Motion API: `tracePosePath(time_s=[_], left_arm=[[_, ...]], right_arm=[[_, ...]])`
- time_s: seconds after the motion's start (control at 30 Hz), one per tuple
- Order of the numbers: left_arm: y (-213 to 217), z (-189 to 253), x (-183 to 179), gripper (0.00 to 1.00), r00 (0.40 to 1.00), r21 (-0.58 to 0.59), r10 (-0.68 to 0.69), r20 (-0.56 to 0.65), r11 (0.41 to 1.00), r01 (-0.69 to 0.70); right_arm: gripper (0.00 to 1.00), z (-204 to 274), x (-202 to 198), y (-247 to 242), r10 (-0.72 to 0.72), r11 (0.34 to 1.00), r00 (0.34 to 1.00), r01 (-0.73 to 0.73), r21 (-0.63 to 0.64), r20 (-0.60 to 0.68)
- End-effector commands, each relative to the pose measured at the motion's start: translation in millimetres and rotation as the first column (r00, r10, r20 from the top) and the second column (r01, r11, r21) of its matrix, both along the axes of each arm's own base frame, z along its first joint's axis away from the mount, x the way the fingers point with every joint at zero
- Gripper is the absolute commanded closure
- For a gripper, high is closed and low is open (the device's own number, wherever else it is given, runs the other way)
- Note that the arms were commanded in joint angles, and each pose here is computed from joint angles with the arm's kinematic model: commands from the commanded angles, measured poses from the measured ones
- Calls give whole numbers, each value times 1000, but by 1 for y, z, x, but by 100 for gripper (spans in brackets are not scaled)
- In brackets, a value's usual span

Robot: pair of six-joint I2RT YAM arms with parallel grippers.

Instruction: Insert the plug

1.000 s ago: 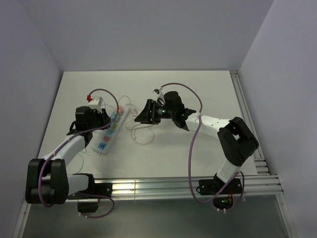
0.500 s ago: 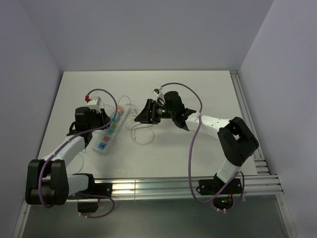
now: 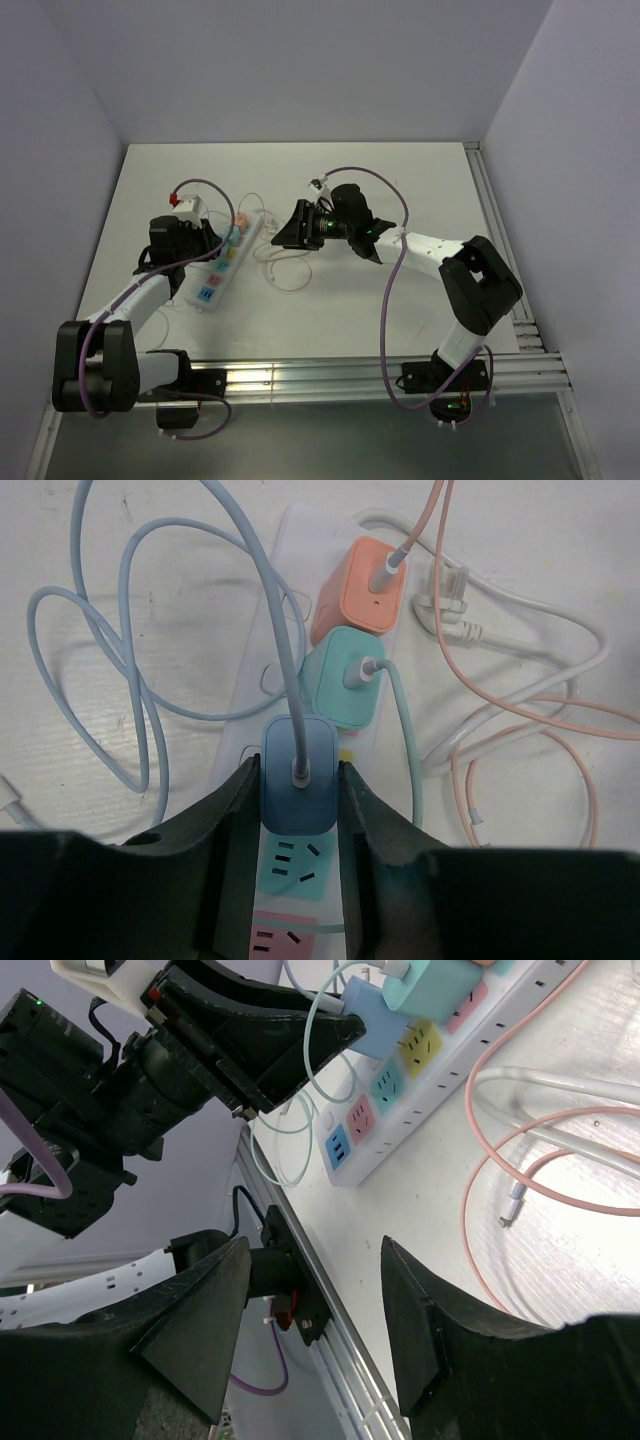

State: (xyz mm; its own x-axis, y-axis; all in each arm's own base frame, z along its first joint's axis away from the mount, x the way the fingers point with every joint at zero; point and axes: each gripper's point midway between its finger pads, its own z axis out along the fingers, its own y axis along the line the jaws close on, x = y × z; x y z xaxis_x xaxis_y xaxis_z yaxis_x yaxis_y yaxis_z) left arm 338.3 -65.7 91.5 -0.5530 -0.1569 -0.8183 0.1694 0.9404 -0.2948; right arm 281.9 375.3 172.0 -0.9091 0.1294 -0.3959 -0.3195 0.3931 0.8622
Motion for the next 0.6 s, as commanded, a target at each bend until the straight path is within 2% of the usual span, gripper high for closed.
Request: tracePosePath(time_s=[0.0, 0.57], left_arm=[[-5, 11, 7, 100, 999, -19, -29, 32, 999, 30], [7, -2, 11, 100, 999, 14, 39, -20, 999, -39]], right_arm=[[38, 13, 3, 0, -2, 999, 999, 1, 36, 38], [39, 13, 3, 2, -2, 999, 999, 1, 39, 35]])
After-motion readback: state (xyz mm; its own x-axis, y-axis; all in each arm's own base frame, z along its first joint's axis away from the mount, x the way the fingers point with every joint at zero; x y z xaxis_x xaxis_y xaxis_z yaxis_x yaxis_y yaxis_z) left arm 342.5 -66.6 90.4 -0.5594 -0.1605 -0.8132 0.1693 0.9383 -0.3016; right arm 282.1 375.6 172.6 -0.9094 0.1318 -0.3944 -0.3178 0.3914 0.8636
